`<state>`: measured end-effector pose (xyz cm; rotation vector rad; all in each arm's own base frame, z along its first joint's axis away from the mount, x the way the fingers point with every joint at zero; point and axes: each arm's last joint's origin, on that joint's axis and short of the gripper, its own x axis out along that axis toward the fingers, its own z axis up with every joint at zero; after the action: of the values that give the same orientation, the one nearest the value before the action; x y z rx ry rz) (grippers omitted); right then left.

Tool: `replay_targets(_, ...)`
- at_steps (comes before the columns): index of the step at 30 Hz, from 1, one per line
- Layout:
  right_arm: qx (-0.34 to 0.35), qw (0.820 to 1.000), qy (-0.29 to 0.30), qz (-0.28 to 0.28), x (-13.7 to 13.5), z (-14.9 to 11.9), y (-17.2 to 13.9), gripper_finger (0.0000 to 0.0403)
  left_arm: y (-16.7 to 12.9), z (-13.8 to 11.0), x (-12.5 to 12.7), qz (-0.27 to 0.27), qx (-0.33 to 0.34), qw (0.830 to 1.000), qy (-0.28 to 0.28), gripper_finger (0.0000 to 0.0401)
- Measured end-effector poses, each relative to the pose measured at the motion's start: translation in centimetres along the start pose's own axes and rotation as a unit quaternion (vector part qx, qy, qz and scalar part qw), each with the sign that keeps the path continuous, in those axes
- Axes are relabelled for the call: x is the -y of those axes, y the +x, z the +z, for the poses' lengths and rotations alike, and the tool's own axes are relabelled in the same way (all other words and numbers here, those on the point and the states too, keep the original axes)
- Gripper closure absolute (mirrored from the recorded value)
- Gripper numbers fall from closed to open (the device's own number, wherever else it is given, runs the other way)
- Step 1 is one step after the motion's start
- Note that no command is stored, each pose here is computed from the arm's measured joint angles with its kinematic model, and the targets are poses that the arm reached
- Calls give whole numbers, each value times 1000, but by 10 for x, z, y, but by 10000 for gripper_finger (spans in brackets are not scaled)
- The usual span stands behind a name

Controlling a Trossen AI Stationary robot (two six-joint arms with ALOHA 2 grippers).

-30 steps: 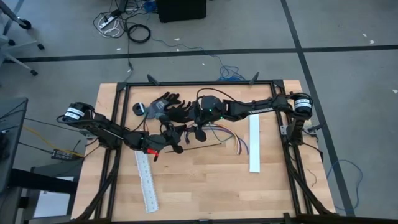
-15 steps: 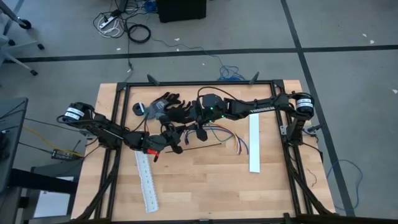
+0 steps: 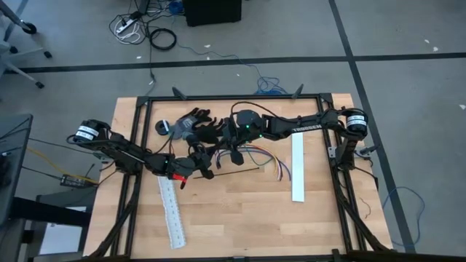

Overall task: Ziptie cables
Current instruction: Wrap the cables together using the black zip

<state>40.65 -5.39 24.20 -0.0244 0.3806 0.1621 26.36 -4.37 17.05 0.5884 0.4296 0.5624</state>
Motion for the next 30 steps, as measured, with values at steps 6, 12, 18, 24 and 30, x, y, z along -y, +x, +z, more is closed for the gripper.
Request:
replay_targets(6, -3, 1000, 0, 0, 0, -1, 0, 402, 0, 0, 2, -28, 12, 999, 14, 389)
replay_targets(12, -19, 1000, 1, -9, 1, -4, 0, 402, -2, 1, 2, -17, 9, 1000, 12, 327)
replay_targets(18, -41, 999, 5, -26, 3, -8, 0, 402, -16, -2, 4, 48, -37, 997, 46, 261)
replay_targets(24, -42, 998, 9, -40, 9, -9, -2, 402, -41, 15, 4, -48, -11, 997, -67, 242)
replay_targets(30, -37, 997, 20, -65, 19, -9, -5, 403, -46, 13, 14, -183, -7, 978, -96, 241)
